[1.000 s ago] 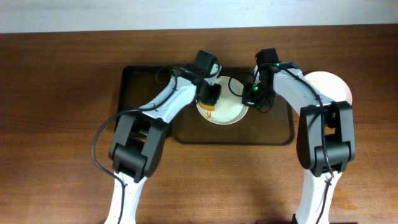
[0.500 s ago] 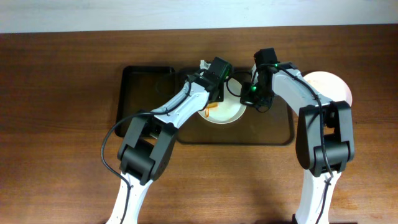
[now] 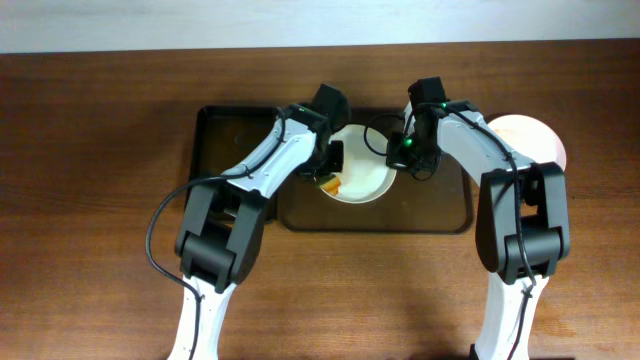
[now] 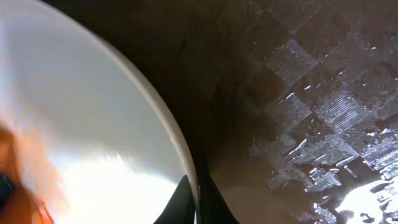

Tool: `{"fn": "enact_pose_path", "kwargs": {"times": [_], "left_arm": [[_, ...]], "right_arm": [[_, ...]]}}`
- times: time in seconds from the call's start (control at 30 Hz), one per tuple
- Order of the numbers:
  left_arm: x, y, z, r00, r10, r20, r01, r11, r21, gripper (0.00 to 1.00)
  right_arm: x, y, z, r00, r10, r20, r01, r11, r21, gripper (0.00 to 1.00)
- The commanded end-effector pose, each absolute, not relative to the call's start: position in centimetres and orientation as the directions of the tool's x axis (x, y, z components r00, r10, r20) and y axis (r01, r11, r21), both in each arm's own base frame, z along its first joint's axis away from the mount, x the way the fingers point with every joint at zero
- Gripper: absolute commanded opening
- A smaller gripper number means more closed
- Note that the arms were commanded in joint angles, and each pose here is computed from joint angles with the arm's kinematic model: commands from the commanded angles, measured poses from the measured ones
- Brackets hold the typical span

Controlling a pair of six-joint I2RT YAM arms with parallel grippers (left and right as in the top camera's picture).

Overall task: Clean dirty plates on tray and stack at the side
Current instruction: 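Lower the sponge in the left gripper onto the held plate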

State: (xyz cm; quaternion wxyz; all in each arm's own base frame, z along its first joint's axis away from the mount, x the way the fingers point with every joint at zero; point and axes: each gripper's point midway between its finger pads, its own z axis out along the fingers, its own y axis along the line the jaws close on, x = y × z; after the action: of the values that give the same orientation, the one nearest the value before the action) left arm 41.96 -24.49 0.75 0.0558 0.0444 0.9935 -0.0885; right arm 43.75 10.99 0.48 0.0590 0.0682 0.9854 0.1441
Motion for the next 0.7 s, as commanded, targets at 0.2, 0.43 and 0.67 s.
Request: {"fn": "enact_pose_path", "kwargs": {"times": [0.2, 0.43, 0.67], "left_arm": [[43.5, -27.1, -0.3, -0.975, 0.106, -0.197, 0.156, 0.952, -0.262, 0.0], [46.1, -23.0, -2.1, -0.946, -0.153, -0.286, -0.137, 0.988, -0.075, 0.0], [39.3, -24.1, -3.0, -0.908, -0.416, 0.04, -0.418, 0.904, -0.093, 0.0]], "right_arm": [[41.9, 10.2, -2.7, -0.988, 0.153, -0.024, 0.144, 0.965, 0.22, 0.04], [41.9, 10.2, -2.7, -0.988, 0.153, -0.024, 0.144, 0.965, 0.22, 0.04], [41.9, 10.2, -2.7, -0.988, 0.153, -0.025, 0.144, 0.965, 0.22, 0.04]]}}
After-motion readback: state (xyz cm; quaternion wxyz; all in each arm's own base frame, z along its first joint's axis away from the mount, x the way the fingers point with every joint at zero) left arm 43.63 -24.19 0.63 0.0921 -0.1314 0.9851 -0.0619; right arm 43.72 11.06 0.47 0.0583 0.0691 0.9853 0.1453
